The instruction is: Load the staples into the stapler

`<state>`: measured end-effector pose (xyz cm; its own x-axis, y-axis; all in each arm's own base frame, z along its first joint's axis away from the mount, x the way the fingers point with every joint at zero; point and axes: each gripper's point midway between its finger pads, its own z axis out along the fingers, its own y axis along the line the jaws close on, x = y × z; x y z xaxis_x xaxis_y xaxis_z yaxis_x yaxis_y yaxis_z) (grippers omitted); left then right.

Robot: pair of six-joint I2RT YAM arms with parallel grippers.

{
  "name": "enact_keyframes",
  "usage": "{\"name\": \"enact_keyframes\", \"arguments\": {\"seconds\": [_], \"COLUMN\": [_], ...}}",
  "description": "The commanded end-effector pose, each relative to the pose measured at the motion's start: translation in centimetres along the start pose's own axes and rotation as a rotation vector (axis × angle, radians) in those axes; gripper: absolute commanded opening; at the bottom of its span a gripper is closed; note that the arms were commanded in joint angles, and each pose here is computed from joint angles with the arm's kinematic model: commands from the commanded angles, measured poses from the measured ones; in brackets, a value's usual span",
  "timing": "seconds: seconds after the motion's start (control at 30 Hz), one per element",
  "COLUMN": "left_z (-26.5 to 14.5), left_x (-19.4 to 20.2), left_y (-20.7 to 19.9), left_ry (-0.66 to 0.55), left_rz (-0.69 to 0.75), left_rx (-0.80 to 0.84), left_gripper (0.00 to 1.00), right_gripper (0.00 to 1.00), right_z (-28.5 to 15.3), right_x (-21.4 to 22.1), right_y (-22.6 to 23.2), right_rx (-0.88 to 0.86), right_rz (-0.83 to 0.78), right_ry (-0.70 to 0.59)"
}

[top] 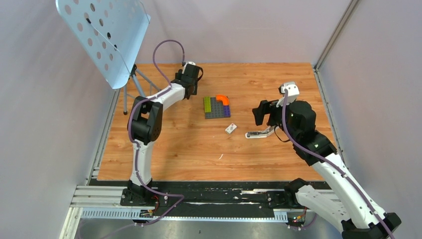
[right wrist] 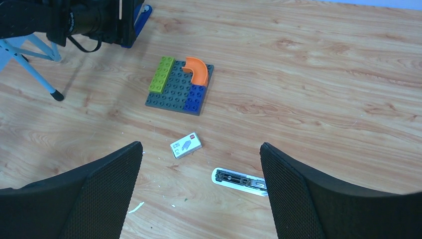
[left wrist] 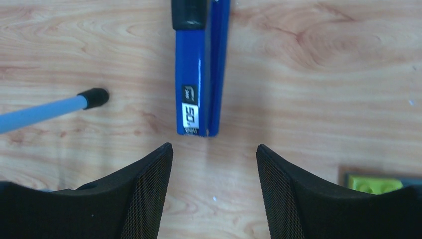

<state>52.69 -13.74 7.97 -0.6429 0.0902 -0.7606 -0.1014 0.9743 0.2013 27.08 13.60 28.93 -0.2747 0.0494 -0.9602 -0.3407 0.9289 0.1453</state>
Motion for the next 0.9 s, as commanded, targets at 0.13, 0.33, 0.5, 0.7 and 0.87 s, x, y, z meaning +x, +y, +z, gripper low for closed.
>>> {"name": "enact_keyframes", "arguments": {"seconds": [0.13,0.33,0.5,0.7,0.87], "left_z": [3.1,5.5,6.3,6.3,5.3], "left_x": [-2.1,-1.6,-1.5,-1.7,-2.1], "left_y": [1.9,2.2,1.8,1.5,1.3], "left_ry": [-0.03,0.007,0.016,0.016,0.006], "left_rz": [-0.044,-0.068,-0.052,-0.053,-0.066], "left_rx": [-0.052,0.001,0.036,0.056,0.087], "left_gripper": [0.66,0.66,0.64,0.41,0.2], "right_gripper": [0.9,0.89,0.86,0.8,0.76], "right_z": [0.4,0.7,1.1,1.3,0.9], "right_x": [-0.3,0.0,-0.1,0.2,0.4], "right_y": [1.1,0.8,1.0,1.6,1.7], "right_rx": [-0.063,-0.054,-0.063,-0.088,-0.099], "right_rz": [-0.057,-0.078,-0.081,-0.063,-0.049], "right_ry": [0.003,0.012,0.015,0.028,0.023]}}
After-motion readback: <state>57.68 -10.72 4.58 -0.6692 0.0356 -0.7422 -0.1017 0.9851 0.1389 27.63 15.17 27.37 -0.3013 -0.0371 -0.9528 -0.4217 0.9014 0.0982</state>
